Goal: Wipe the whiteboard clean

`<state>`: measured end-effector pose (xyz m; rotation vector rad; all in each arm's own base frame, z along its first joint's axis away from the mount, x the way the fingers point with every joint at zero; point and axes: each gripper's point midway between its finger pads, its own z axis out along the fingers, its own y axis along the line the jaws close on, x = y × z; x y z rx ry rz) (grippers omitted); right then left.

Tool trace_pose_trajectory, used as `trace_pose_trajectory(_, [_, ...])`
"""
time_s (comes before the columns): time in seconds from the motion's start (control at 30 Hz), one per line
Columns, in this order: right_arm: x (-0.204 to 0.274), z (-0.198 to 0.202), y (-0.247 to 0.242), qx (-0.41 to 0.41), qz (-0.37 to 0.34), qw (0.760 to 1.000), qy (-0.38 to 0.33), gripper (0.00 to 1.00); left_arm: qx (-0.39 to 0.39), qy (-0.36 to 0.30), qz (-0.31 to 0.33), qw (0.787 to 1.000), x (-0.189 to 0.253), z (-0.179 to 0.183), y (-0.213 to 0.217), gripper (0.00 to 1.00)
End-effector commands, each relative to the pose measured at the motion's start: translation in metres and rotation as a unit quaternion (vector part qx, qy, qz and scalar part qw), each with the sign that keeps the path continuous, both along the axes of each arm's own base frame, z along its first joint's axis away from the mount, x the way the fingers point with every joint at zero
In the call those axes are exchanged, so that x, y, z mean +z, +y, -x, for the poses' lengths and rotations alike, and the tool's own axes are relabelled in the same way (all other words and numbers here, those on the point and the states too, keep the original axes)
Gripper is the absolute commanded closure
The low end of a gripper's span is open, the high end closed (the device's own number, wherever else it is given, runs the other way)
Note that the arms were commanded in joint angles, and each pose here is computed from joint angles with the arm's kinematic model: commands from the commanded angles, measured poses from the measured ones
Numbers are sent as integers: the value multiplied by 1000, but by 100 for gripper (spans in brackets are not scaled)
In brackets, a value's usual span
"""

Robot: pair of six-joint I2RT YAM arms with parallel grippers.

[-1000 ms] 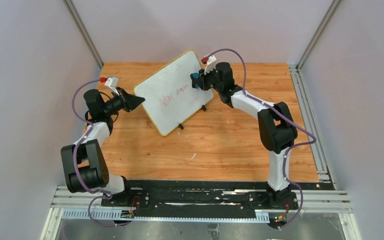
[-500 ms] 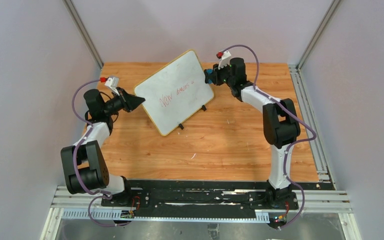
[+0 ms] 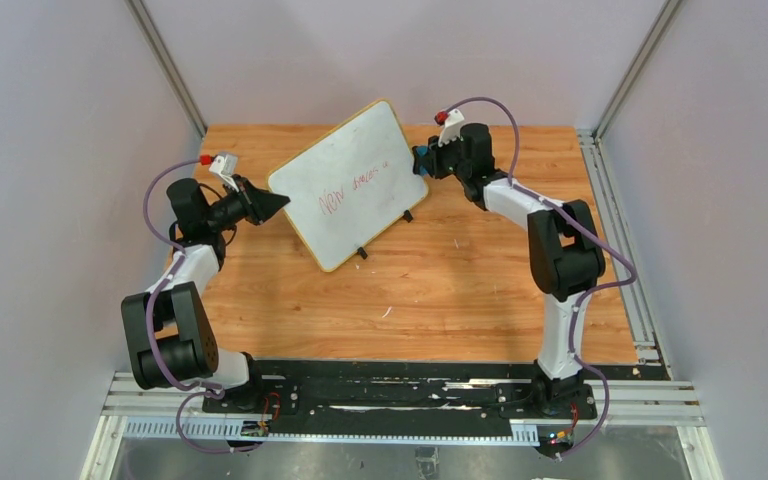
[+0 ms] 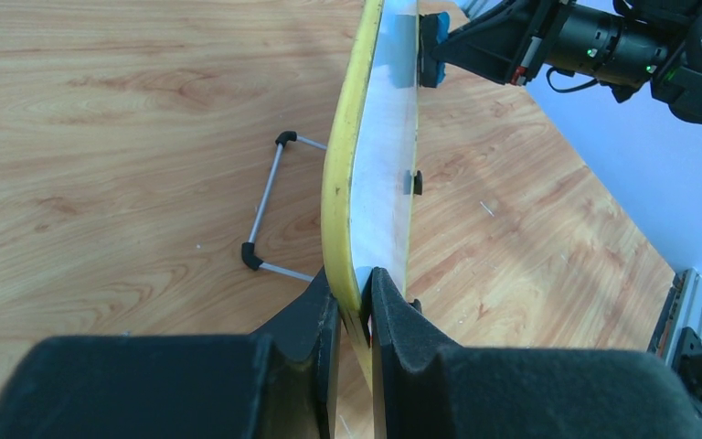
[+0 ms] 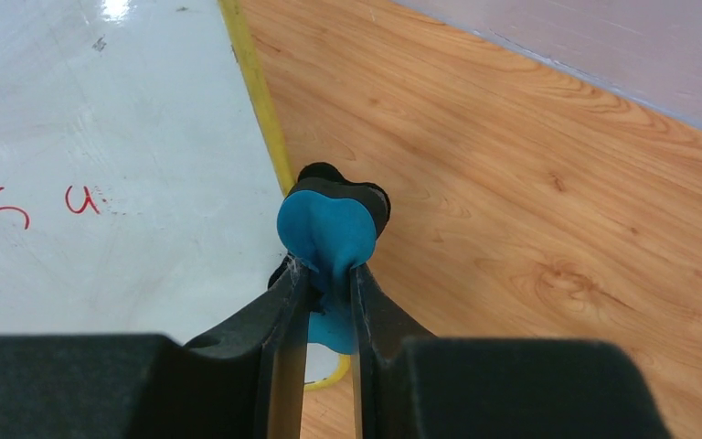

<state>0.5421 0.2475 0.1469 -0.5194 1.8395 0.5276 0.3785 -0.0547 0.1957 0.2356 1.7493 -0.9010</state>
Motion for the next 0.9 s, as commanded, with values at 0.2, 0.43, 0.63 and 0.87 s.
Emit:
trace_pose_trajectory(0.2, [37, 24, 30, 28, -7, 999, -36, 99, 16, 4, -38, 999, -18, -3, 7, 100])
trace_pose_trajectory(0.43, [35, 27, 61, 56, -10, 998, -37, 99, 16, 2, -37, 999, -16, -2, 7, 100])
trace_pose_trajectory(0.63, [36, 41, 91, 92, -19, 995, -37, 99, 16, 0, -39, 999, -15, -1, 7, 100])
trace_pose_trajectory(0.87, [42, 70, 126, 130, -29, 990, -38, 100, 16, 2, -38, 999, -15, -2, 7, 100])
